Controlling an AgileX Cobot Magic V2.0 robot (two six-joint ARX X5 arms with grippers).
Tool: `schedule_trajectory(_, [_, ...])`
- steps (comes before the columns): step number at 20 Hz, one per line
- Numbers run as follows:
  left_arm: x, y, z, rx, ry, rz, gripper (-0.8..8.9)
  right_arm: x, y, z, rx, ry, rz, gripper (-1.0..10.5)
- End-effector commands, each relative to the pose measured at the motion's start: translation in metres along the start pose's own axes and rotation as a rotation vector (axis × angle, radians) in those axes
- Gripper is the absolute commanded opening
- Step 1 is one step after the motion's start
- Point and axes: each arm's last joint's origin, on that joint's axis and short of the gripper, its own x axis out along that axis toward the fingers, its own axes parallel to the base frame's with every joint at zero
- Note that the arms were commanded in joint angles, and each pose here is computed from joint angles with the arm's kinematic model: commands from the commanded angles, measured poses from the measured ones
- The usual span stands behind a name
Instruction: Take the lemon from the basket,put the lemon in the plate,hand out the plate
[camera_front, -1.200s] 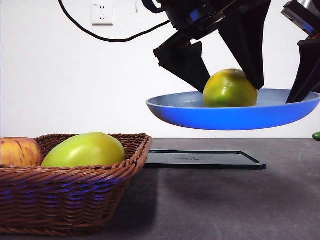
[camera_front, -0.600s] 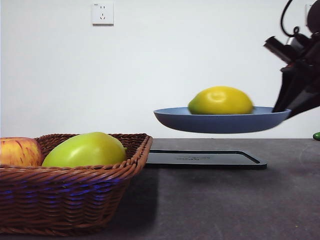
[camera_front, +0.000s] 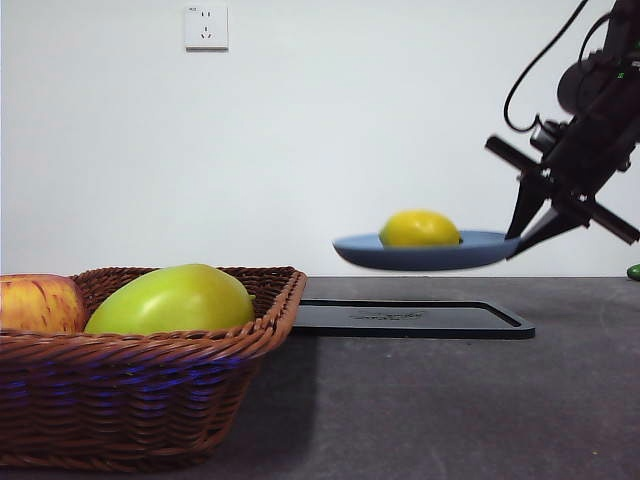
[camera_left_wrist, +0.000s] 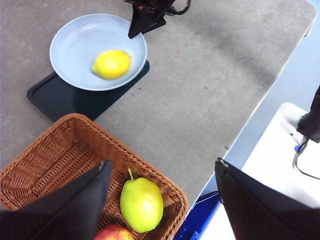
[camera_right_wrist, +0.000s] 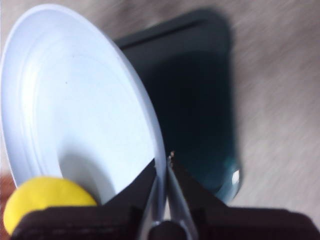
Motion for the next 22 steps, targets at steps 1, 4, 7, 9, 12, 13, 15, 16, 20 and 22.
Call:
schedule_trajectory(1, [-0.002, -0.001, 0.004, -0.015, -0.021, -0.001, 3.63, 0.013, -0.006, 0.007, 0.033, -0.006, -0.009, 0.0])
schedule_trajectory(4, [-0.002, -0.002, 0.01, -0.024, -0.073, -0.006, 3.63, 0.025, -0.013, 0.007, 0.054, 0.008, -0.016, 0.0])
schedule_trajectory(7, [-0.002, -0.002, 0.012, -0.025, -0.103, -0.009, 3.63, 0.035, -0.019, 0.006, 0.069, 0.034, -0.026, 0.0])
schedule_trajectory(9, [0.001, -0.002, 0.013, -0.024, -0.094, -0.008, 3.63, 0.041, -0.024, 0.004, 0.086, 0.059, -0.035, 0.0])
schedule_trajectory(12, [0.005, -0.002, 0.014, -0.024, -0.081, -0.007, 3.63, 0.044, -0.026, 0.002, 0.055, 0.078, -0.037, 0.5])
schedule_trajectory(13, [0.006, -0.002, 0.015, -0.024, -0.079, -0.007, 3.63, 0.043, -0.026, 0.002, 0.045, 0.078, -0.037, 0.9])
schedule_trajectory(15, [0.008, -0.002, 0.015, -0.024, -0.074, -0.006, 3.63, 0.042, -0.028, 0.003, 0.046, 0.073, -0.038, 1.9])
schedule_trajectory(16, [0.009, -0.002, 0.015, -0.024, -0.073, -0.004, 3.63, 0.039, -0.029, 0.004, 0.048, 0.068, -0.039, 2.2])
schedule_trajectory(20, [0.013, 0.003, 0.019, 0.001, -0.097, 0.18, 3.61, 0.009, -0.016, 0.006, 0.002, 0.019, -0.026, 2.2])
schedule_trajectory(22, [0.023, 0.006, 0.022, 0.045, -0.074, 0.295, 3.6, -0.017, -0.001, 0.004, -0.071, -0.015, -0.01, 2.1])
